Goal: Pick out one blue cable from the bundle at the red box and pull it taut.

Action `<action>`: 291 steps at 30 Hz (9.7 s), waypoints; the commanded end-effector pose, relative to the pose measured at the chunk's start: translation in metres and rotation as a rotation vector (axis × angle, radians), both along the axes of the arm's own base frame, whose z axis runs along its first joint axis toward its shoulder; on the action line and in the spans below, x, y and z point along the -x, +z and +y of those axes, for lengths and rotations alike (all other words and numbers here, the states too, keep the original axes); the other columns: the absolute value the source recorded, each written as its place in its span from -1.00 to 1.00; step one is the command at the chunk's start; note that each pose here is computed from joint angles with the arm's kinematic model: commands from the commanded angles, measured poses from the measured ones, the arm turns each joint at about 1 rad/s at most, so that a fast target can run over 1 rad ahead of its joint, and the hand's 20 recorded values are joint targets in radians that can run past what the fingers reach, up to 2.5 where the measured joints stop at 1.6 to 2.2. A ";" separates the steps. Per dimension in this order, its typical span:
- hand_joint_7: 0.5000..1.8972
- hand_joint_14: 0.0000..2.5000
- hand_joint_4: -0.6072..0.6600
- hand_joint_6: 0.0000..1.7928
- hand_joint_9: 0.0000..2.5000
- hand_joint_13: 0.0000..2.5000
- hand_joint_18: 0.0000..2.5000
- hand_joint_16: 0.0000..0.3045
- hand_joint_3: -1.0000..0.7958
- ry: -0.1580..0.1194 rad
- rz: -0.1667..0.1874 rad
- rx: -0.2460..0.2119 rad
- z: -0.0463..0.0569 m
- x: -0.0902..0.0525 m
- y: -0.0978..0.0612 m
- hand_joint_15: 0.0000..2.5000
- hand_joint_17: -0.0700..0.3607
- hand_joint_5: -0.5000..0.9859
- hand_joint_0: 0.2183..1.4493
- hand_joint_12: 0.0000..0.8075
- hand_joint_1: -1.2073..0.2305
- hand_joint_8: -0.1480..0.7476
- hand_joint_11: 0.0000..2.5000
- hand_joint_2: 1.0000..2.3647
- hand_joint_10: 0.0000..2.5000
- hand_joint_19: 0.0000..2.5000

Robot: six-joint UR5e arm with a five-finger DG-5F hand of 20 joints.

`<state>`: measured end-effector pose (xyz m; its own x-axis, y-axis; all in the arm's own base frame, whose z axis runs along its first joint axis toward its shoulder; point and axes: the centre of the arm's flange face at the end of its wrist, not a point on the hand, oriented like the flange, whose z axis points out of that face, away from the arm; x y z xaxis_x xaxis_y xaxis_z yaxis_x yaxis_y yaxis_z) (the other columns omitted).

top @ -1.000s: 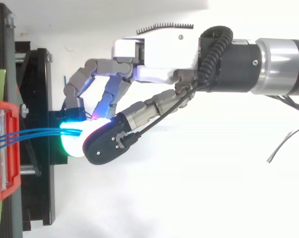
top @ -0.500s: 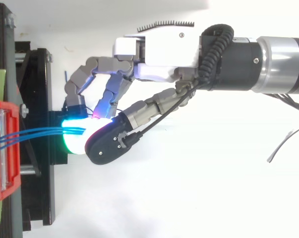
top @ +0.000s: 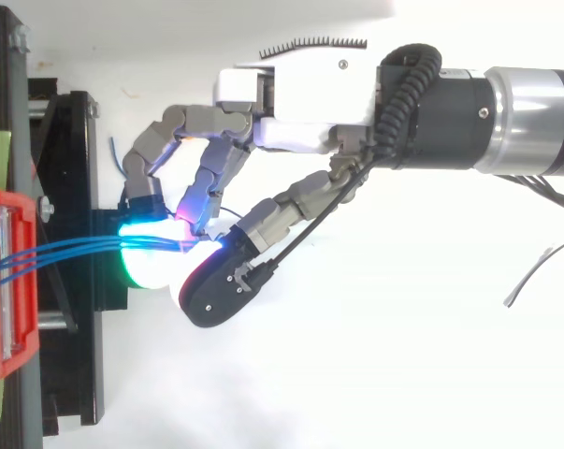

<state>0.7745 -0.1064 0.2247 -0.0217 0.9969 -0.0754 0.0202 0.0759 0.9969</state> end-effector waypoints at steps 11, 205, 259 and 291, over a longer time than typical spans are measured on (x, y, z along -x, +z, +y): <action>-0.57 -0.98 0.04 0.04 -0.11 -0.22 -0.36 -0.68 -0.44 -0.002 -0.003 0.000 -0.001 -0.001 0.002 -0.44 -0.17 -0.56 -0.49 -0.16 -0.23 -0.09 -0.27 -1.00 -0.98 -0.43; -0.16 -0.98 -0.10 0.06 0.03 -0.19 -0.36 -0.71 -0.44 -0.002 0.003 0.003 -0.001 -0.001 0.003 -0.43 -0.21 -0.48 -0.33 -0.28 -0.54 -0.12 -0.27 -1.00 -0.98 -0.46; -0.42 -0.98 -0.03 0.04 -0.05 -0.20 -0.40 -0.65 -0.05 0.000 -0.002 0.005 0.000 -0.001 0.004 -0.40 -0.13 -0.53 -0.42 -0.16 -0.13 -0.09 -0.28 -0.97 -0.98 -0.39; 0.00 -0.98 -0.28 0.09 -0.04 -0.21 -0.37 -0.70 -0.44 0.000 0.000 0.009 0.000 -0.001 0.004 -0.43 -0.20 -0.53 -0.13 -0.27 -0.52 -0.17 -0.26 -1.00 -0.98 -0.47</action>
